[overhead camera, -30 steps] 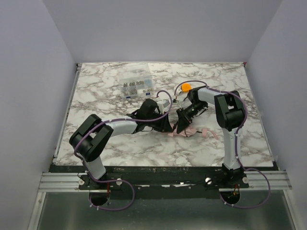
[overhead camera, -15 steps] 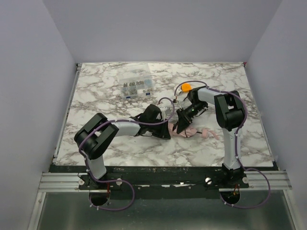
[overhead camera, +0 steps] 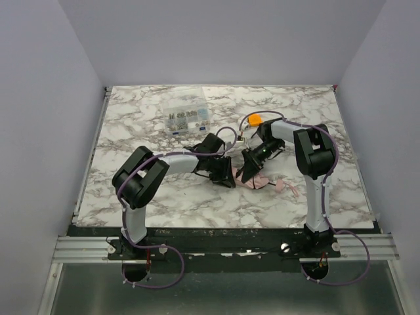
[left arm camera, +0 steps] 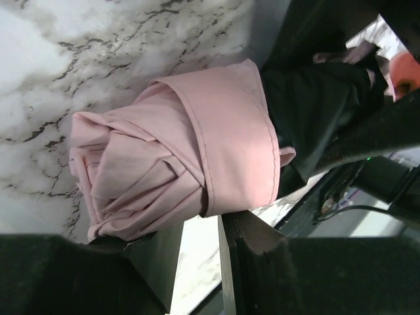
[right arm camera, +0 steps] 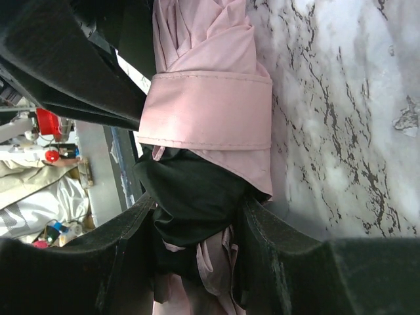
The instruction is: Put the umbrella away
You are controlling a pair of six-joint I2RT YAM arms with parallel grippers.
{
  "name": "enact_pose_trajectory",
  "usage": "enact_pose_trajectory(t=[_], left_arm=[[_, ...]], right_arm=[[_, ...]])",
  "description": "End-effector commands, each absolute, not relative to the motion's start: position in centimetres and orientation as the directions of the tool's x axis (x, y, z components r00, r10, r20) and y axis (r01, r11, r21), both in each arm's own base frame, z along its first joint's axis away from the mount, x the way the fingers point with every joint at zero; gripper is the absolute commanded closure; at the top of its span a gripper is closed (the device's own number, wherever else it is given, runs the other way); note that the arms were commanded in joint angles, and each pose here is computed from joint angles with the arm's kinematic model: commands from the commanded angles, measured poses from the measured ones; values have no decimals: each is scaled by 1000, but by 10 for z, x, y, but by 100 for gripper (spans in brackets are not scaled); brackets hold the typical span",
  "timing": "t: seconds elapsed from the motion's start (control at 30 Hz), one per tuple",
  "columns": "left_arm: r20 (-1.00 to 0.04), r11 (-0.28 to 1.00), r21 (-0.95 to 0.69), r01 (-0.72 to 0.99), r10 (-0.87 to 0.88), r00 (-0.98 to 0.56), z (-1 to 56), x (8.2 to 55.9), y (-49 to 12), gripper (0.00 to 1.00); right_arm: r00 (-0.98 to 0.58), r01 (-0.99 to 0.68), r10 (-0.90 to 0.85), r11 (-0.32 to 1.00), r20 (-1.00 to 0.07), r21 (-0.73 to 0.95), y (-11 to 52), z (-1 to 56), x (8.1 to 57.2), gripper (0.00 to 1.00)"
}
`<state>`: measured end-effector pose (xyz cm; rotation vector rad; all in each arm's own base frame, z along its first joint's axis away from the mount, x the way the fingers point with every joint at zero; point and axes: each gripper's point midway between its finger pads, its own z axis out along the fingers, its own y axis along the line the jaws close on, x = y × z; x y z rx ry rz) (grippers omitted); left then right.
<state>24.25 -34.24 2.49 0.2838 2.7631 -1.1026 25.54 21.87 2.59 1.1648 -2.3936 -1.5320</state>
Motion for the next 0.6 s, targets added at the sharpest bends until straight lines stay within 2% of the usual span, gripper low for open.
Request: enact_pose_trajectory(t=[0.0,0.1,0.17,0.27,0.33,0.57], left_arm=[[-35,967,-254,20,11,-999,-73,235,-251,65],[-18,963,-265,41,38,-999,-76,230,-252,63],[-44,934,-348,86,75,-996,-65,229,-263,62],[-162,851,-490,189,124,-979,-25,232,-285,58],[-226,813,-527,248,147,-963,0,234,-291,53],[-355,685,-626,374,177,-918,57,226,-304,52]], right_arm=[[-565,-668,-788,262,-245,697,182,-39,243,100],[-563,-672,-787,259,-251,694,182,-39,244,100],[-563,-671,-789,261,-248,694,182,-39,244,100],[-562,-673,-790,265,-245,691,181,-40,243,100],[-561,-676,-791,267,-244,687,181,-40,244,100],[-559,-677,-795,274,-236,683,179,-44,243,100]])
